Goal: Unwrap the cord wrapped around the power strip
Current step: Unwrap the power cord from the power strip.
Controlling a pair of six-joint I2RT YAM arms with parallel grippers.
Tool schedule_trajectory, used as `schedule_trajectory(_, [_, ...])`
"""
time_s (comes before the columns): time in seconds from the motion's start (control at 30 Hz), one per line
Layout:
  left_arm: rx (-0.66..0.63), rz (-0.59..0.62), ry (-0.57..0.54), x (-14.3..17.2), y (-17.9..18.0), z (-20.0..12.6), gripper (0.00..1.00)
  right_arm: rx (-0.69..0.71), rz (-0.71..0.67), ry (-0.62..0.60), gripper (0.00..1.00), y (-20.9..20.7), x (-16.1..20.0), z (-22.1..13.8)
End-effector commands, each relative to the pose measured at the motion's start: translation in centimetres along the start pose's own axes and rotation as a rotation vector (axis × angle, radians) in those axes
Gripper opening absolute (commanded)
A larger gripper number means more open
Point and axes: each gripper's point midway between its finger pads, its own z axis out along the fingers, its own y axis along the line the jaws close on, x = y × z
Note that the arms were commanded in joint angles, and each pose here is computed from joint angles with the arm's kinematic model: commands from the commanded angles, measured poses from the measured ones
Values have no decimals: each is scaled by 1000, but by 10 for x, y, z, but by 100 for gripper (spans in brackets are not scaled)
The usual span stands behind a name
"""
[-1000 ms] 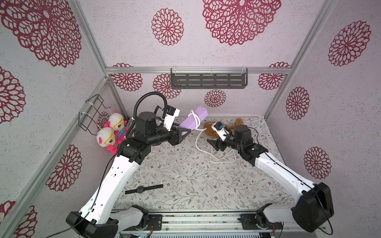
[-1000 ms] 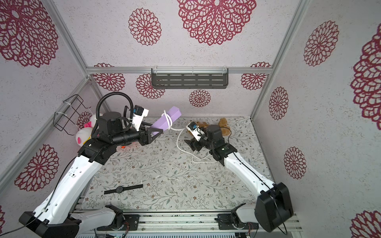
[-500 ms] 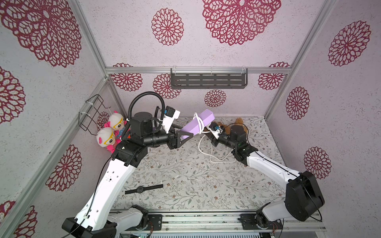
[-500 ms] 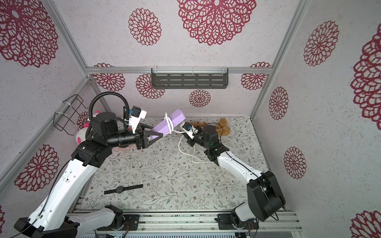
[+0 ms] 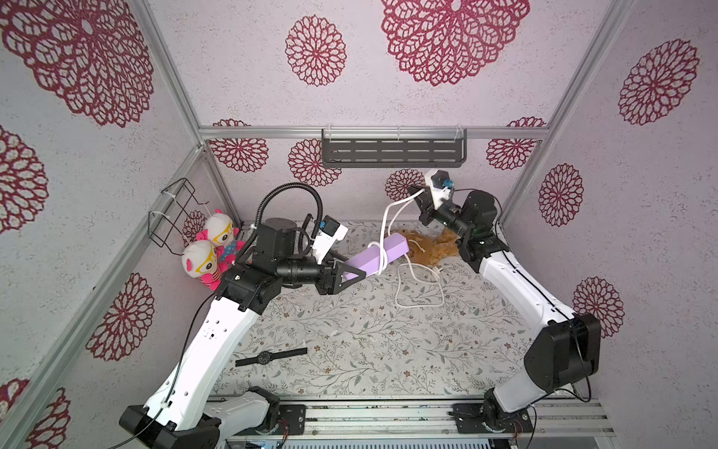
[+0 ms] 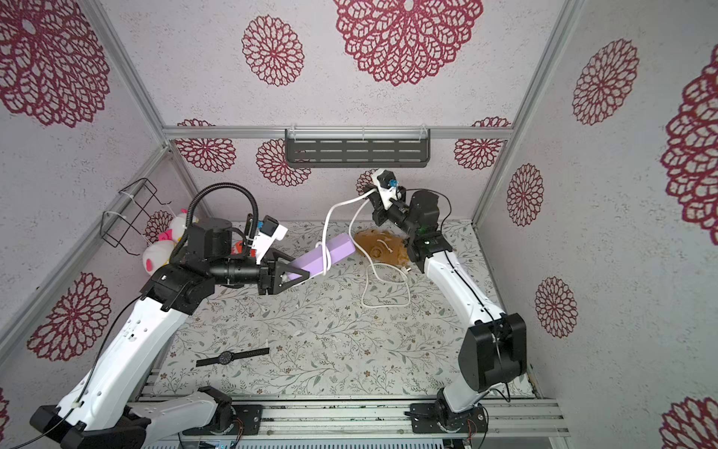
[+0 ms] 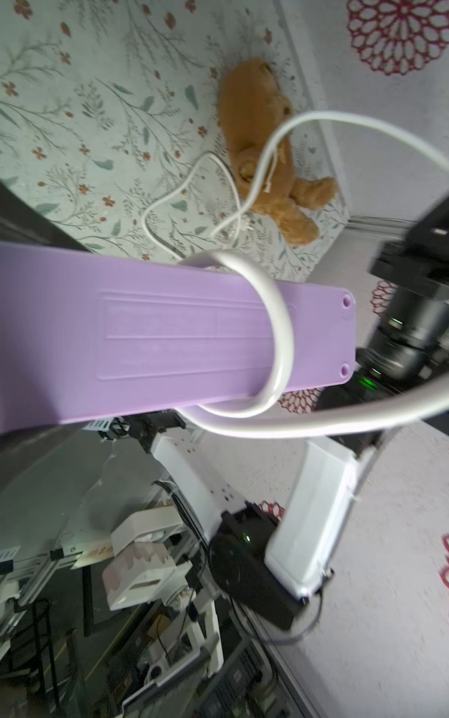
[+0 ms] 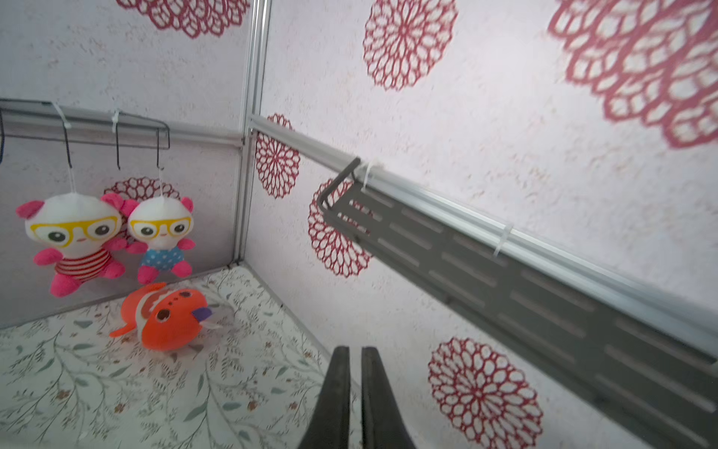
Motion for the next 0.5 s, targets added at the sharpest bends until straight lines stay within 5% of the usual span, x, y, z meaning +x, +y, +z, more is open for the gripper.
schedule_trajectory(0.0, [-181,-49,136,36,43,12,0,-10,47,-48,0,13,-40,-16])
schedule_trajectory(0.13, [-482,-32,2,10,93,-3,0,31,112,5,0,42,-15,-56])
schedule_trajectory(0.2, [-597,-16,-129,-17,104,-21,0,44,217,71,0,63,28,-77])
schedule_trajectory(0.47, [-543,51,-449,-103,62,-60,0,132,413,442,0,104,181,-111])
